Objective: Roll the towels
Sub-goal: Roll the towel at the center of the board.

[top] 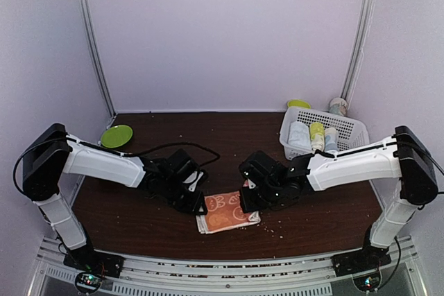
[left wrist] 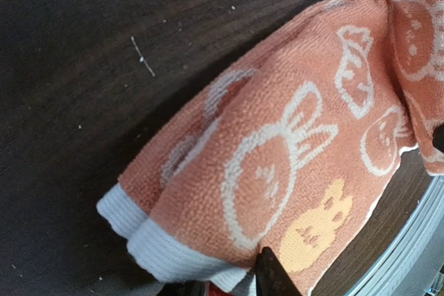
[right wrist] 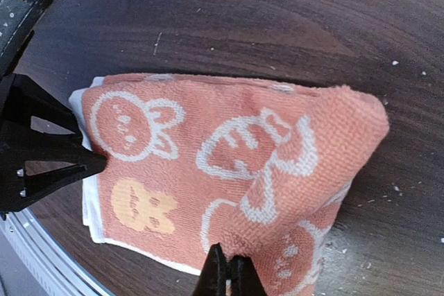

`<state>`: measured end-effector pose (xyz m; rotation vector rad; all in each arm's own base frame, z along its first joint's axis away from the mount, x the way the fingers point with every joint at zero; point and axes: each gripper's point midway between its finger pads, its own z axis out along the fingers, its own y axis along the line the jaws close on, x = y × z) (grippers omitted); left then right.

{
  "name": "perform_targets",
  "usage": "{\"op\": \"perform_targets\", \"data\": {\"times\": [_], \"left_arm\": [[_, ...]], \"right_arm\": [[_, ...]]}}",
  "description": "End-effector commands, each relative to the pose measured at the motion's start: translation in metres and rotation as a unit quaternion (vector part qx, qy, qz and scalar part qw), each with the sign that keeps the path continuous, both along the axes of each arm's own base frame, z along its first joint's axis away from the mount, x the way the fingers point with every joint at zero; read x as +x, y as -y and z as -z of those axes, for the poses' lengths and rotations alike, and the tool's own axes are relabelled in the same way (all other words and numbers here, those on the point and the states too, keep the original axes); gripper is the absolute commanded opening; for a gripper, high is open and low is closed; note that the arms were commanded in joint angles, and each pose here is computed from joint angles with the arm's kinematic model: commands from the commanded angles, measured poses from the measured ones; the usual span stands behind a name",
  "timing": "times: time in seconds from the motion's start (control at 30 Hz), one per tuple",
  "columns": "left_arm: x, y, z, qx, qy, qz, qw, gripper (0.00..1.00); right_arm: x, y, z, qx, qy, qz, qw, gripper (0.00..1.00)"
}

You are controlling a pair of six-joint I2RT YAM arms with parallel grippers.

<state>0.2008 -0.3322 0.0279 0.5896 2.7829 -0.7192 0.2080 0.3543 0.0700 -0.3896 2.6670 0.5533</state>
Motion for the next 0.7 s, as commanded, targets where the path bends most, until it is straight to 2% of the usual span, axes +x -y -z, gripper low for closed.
{"op": "perform_targets", "data": {"times": [0.0, 0.3, 0.47, 0.67], "left_arm": [[-0.007, 0.002, 0.009, 0.000, -0.010, 0.005, 1.000, 0.26], [-0.009, 0.000, 0.008, 0.000, -0.009, 0.004, 1.000, 0.26], [-0.008, 0.001, -0.003, -0.006, -0.004, 0.007, 1.000, 0.29], [-0.004, 0.006, -0.043, -0.024, 0.022, 0.022, 0.999, 0.39]], "right_arm": [[-0.009, -0.017, 0.009, 0.039, -0.024, -0.011, 0.999, 0.00], [-0.017, -0.021, 0.035, 0.048, -0.053, -0.011, 0.997, 0.00], [-0.021, -0.019, 0.039, 0.053, -0.060, -0.011, 0.997, 0.16], [-0.022, -0.021, 0.039, 0.067, -0.061, -0.013, 0.996, 0.27]]}}
